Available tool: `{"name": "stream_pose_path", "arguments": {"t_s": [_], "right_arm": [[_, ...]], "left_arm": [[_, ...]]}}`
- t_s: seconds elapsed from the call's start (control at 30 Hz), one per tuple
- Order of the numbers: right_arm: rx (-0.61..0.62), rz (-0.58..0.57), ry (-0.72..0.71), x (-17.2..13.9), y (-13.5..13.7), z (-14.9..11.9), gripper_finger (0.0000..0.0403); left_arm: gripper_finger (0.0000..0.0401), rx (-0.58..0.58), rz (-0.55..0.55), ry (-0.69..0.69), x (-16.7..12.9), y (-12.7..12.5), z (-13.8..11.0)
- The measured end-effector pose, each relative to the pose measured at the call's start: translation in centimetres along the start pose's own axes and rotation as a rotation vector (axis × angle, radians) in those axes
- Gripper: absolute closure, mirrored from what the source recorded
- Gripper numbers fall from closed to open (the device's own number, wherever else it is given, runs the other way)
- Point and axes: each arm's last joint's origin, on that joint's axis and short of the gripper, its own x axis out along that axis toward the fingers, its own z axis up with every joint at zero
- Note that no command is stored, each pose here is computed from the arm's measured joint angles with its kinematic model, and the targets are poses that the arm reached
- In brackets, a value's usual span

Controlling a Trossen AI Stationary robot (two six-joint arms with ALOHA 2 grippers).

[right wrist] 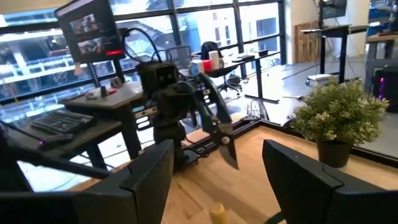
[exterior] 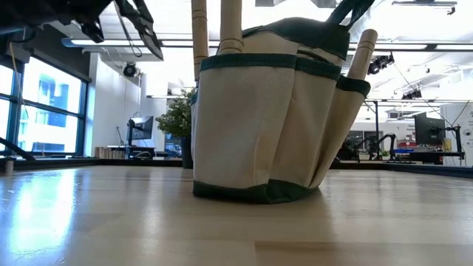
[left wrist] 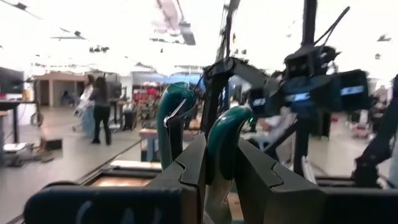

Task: Pick & Place Garden tools in Gardening bag
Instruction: Put the green scissors into the green bag

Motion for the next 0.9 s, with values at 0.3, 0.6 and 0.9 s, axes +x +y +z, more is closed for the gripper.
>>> {"name": "stream_pose_path", "arguments": {"t_s": [0.3, 0.6, 0.9], "right_arm": [[0.055, 0.134, 0.013, 3.5, -0.8, 0.4, 0.0165], [0.101, 0.162, 0.018, 5.1, -1.4, 0.6, 0.0165], [0.081, 0.153, 0.012, 6.4, -2.1, 0.8, 0.0165]], "left_arm": [[0.0351, -0.063, -0.100, -0.054, 0.5, 1.6, -0.6], [0.0351, -0.159, -0.065, -0.019, 2.1, 3.8, -2.0], [0.0351, -0.189, -0.100, -0.007, 3.5, 3.7, -4.3]]}}
